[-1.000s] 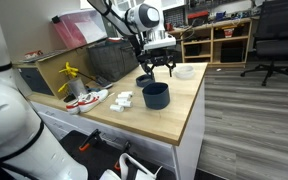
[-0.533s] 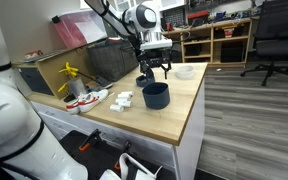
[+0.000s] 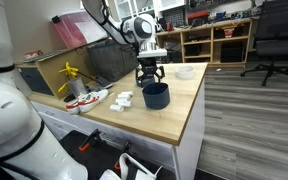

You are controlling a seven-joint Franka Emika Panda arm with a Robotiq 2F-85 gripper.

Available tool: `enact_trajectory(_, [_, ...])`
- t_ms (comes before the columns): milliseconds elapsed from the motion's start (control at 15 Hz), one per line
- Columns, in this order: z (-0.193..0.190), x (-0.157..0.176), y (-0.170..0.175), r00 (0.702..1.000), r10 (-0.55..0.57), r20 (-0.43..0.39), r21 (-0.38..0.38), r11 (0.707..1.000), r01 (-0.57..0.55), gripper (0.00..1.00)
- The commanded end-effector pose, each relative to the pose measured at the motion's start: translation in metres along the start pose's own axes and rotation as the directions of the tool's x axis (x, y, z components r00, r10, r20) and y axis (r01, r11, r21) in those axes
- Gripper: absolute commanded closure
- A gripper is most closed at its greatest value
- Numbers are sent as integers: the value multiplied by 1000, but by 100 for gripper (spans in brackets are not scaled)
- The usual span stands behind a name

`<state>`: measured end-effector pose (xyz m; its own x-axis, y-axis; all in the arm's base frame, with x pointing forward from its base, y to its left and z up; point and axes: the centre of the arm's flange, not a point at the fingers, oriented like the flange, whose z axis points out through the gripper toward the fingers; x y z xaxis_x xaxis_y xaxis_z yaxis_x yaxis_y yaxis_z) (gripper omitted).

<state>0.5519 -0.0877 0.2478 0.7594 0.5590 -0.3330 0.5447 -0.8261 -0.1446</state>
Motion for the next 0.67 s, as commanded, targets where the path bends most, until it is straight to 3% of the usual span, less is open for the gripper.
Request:
enact_trajectory(0, [4,14,17,992,-113,49,39,993,111,0])
enact_trajectory(400, [8,25,33,966,-242,89,69,969,236,0])
enact_trajectory(600, [9,26,33,951,-293,103,40,956,290,0])
